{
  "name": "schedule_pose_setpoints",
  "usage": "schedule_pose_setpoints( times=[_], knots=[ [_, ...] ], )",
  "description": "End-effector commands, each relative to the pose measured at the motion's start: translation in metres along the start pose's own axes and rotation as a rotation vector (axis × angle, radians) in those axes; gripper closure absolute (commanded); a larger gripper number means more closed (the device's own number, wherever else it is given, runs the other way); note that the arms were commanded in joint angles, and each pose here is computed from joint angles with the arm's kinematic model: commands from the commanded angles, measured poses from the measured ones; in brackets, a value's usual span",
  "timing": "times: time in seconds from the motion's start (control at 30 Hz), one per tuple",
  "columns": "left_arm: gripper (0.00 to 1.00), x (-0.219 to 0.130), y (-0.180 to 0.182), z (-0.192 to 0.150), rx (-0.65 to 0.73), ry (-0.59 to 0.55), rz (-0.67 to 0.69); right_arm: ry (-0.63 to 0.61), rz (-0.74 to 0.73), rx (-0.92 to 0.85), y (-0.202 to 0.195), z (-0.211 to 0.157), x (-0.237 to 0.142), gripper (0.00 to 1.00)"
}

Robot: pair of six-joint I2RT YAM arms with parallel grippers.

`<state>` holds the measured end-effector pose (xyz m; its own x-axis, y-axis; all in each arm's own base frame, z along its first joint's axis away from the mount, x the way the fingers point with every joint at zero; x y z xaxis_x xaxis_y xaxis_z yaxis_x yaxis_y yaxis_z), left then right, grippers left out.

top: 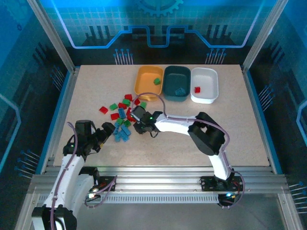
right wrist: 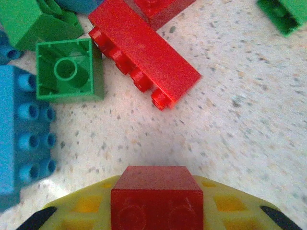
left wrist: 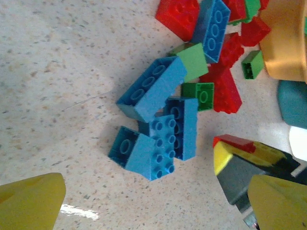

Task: Sort the legos into containers by color

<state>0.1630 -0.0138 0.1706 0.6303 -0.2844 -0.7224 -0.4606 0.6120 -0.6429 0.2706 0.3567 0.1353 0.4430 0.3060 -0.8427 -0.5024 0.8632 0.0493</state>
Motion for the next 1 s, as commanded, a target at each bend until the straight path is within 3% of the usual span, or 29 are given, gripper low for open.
schedule_pose_setpoints(
  times=[0.0,0.2,0.43,0.57,0.73,0.97],
  knots=[
    [0.01,0.007,-0.008,-0.002,0.042,0.061,-0.141,-0.115,-0.010,0.050,-0.016,0.019,-0.037,0.70],
    [0.01,0.009,-0.027,-0.009,0.160,0.124,-0.179,-0.179,-0.101,0.140,-0.083,0.037,-0.069,0.70],
    [0.01,0.036,-0.061,-0.036,0.325,0.297,-0.208,-0.221,-0.285,0.425,-0.221,0.055,-0.088,0.70],
    [0.01,0.040,-0.076,-0.041,0.371,0.320,-0.238,-0.193,-0.319,0.592,-0.294,0.056,-0.078,0.71],
    [0.01,0.032,-0.084,-0.037,0.398,0.285,-0.223,-0.147,-0.312,0.678,-0.345,0.060,-0.062,0.70],
    [0.01,0.025,-0.087,-0.031,0.409,0.258,-0.162,-0.084,-0.322,0.760,-0.386,0.053,-0.041,0.68]
  ],
)
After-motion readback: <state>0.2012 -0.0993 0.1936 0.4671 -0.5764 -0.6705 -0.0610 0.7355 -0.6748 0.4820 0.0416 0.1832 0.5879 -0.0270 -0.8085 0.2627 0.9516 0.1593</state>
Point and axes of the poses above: each hand's point on the last joint's axis, 136 mm out from that joint toward the fingers, its own x axis out along the fingers, its own y axis along the line the jaws close on, z = x × y, the point moved 10 cm from there along -x, back along the fingers, and after that the axes turned 4 degrees about x, right-handed, at the moved point
